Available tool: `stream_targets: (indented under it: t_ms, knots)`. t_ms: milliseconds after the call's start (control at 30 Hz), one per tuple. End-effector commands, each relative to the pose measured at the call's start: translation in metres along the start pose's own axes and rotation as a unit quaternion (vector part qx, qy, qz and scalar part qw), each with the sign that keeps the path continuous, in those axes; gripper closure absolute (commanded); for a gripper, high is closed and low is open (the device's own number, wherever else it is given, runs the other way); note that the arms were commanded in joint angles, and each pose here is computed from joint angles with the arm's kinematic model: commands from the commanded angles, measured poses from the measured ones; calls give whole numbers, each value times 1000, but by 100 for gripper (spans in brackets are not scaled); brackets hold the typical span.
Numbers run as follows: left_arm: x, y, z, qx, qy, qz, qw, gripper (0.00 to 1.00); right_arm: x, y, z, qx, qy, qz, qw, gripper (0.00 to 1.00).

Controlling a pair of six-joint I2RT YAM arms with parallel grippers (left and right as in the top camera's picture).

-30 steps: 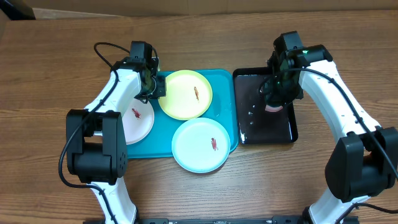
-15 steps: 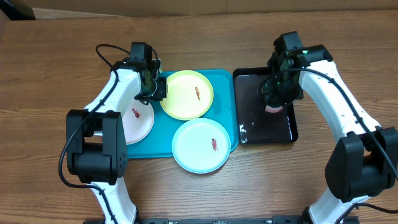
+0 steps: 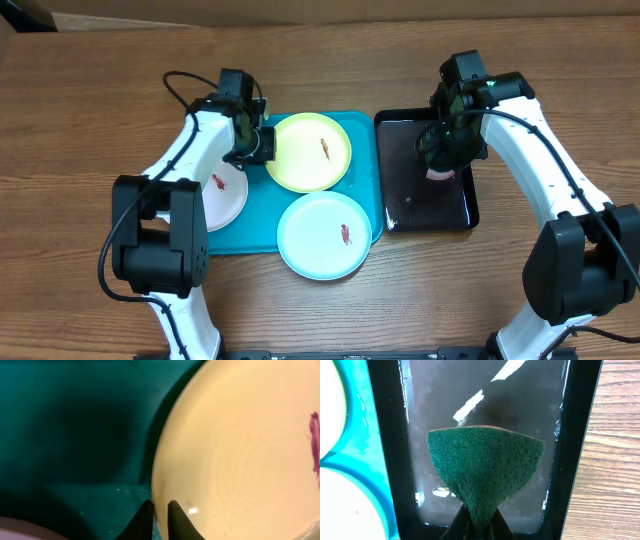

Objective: Clean dirty plates on tray and stack at the side
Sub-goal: 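Move the left gripper to the yellow plate and grip its rim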

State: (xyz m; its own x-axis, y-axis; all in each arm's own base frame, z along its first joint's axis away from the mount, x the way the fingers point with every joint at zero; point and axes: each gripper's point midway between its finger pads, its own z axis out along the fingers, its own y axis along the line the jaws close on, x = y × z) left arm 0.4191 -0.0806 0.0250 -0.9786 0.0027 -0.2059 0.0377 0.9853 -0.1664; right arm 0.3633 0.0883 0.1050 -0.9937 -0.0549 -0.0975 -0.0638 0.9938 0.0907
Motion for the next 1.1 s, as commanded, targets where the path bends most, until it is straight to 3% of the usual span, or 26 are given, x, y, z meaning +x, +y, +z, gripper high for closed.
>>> stream_targets:
  t_ms: [0,700,1067]
  knots:
    - [0,-11,4,9,6,10,1000,81,-8,3,-10,-7,-18,0,1000,96]
    - [8,-8,8,2,17,0,1000,77,-8,3,-10,-7,-18,0,1000,96]
    - [11,-3,12,-12,18,-9,1000,82,-8,3,-10,-7,-19,0,1000,96]
